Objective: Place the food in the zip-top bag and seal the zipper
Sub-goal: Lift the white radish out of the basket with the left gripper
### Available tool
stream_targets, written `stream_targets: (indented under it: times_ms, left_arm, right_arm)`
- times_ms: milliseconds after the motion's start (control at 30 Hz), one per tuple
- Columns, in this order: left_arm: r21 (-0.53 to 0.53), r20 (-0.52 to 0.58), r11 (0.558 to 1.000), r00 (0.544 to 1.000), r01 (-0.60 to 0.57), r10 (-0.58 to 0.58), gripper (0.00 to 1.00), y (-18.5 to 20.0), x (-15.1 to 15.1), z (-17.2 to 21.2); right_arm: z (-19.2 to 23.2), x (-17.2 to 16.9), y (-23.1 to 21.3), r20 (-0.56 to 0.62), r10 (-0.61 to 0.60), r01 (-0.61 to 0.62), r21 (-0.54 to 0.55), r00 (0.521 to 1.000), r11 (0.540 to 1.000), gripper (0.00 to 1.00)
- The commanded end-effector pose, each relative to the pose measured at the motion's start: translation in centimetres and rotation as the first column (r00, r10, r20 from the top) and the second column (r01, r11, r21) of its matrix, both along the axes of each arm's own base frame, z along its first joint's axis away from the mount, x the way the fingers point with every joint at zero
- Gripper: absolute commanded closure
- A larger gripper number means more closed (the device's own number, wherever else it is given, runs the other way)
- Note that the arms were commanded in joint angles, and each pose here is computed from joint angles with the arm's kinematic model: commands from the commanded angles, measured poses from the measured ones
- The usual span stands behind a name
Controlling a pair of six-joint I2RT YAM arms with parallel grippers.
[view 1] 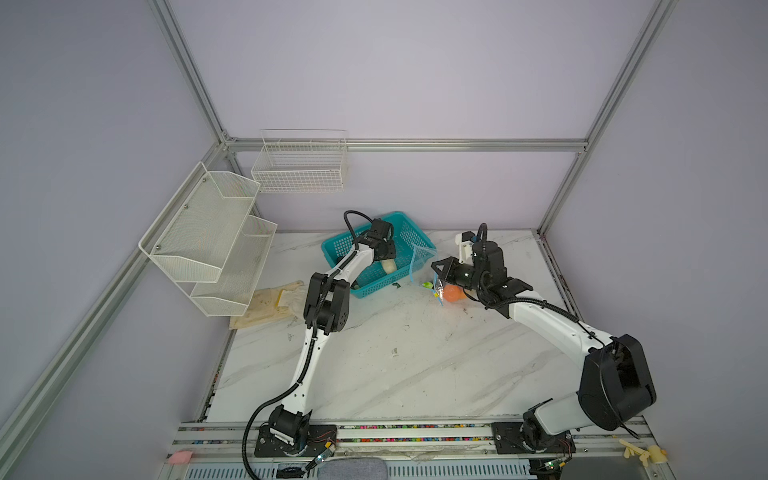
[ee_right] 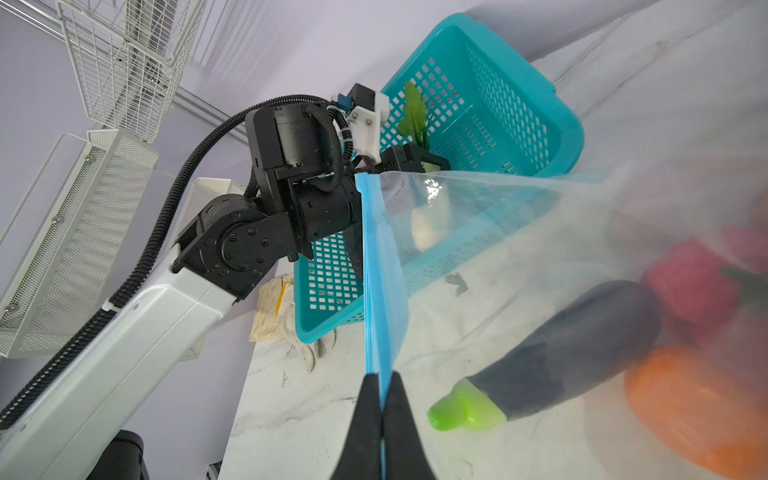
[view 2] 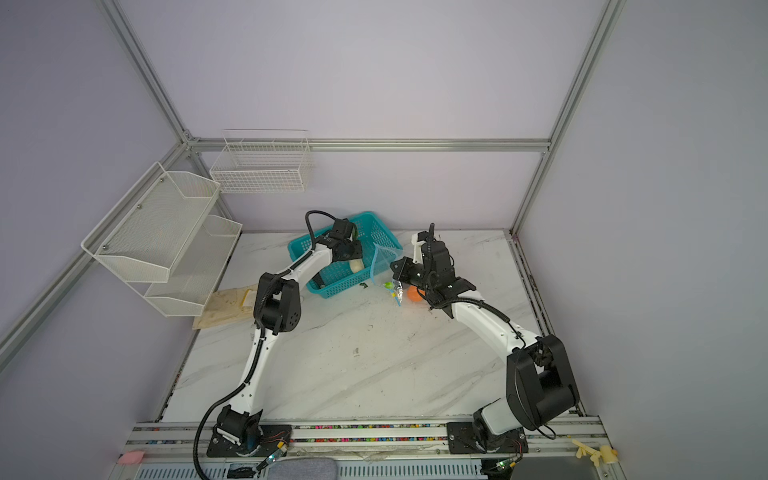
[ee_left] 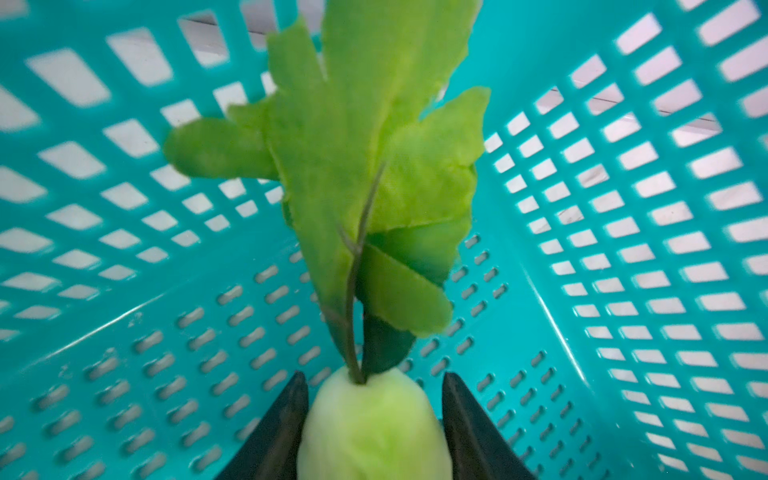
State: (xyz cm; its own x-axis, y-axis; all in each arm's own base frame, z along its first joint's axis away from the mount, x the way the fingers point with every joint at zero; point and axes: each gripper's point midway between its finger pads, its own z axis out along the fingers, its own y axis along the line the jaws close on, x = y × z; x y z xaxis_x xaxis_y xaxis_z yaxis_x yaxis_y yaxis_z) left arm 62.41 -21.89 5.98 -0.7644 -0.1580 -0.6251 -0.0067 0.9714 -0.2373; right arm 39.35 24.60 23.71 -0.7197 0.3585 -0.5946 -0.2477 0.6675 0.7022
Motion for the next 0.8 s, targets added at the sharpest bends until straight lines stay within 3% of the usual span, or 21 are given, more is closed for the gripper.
stream_targets:
  times_ms: [0, 533, 767]
  left_arm:
    - [-0.026, 0.098, 1.000, 0.995, 0.005, -0.002, 0.52, 0.3, 0.7, 5.0]
    - [-0.081, 0.246, 0.997, 0.969, -0.007, 0.027, 0.56, 1.3, -2.8, 13.1]
    - [-0.124, 0.358, 0.992, 0.933, -0.002, 0.047, 0.57, 0.7, -5.4, 17.9]
  right_arm:
    - [1.8, 0.4, 0.2, 0.055, 0.010, -0.011, 0.027, 0.998, 1.000, 1.00]
    - [2.3, 0.7, 0.0, 0.054, -0.014, 0.012, 0.037, 0.998, 0.999, 1.00]
    - [2.8, 1.0, -0.2, 0.033, -0.044, 0.042, 0.054, 0.998, 0.998, 1.00]
